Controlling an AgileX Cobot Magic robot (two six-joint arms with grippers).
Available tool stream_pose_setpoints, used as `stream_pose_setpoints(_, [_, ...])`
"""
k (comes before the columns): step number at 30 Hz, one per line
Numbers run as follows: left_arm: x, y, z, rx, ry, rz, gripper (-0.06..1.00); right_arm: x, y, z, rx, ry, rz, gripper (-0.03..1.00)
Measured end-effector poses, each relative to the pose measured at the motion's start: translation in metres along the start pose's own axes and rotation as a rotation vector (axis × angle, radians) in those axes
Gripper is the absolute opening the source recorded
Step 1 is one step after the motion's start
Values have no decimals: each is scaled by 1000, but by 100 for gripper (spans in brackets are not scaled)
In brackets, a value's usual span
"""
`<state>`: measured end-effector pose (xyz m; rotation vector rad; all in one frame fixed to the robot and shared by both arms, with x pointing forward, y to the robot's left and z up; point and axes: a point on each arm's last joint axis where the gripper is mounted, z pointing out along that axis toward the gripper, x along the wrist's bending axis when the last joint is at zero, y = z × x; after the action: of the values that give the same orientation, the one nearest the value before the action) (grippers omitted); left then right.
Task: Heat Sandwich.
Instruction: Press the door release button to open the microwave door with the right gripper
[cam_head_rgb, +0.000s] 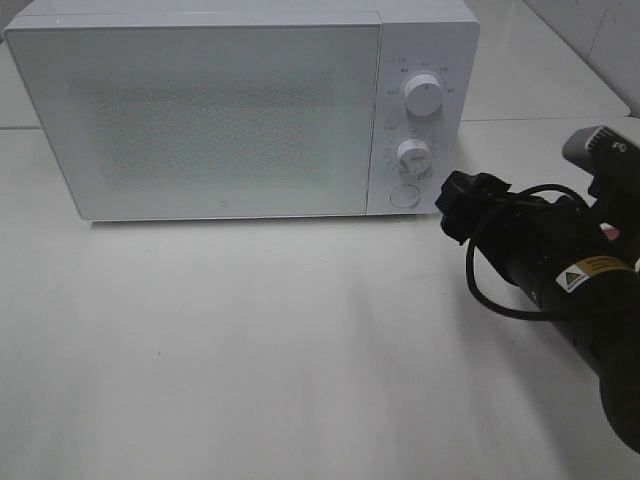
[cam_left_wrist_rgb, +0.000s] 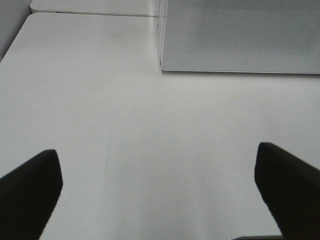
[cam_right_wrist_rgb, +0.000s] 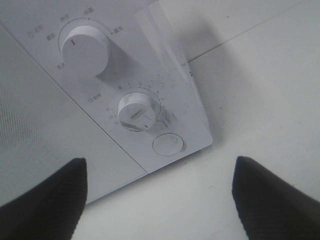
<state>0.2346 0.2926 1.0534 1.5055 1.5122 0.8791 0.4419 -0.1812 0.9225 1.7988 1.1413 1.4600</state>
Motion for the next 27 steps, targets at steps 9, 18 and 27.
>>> stream_pose_setpoints(9, [0, 0, 0, 0, 0, 0, 99, 0, 0, 0, 0, 0, 616, 65])
stream_pose_setpoints(18, [0, 0, 0, 0, 0, 0, 99, -1, -4, 0, 34, -37, 960, 38])
stream_pose_setpoints(27, [0, 0, 0, 0, 0, 0, 99, -5, -13, -1, 106, -119, 985, 3])
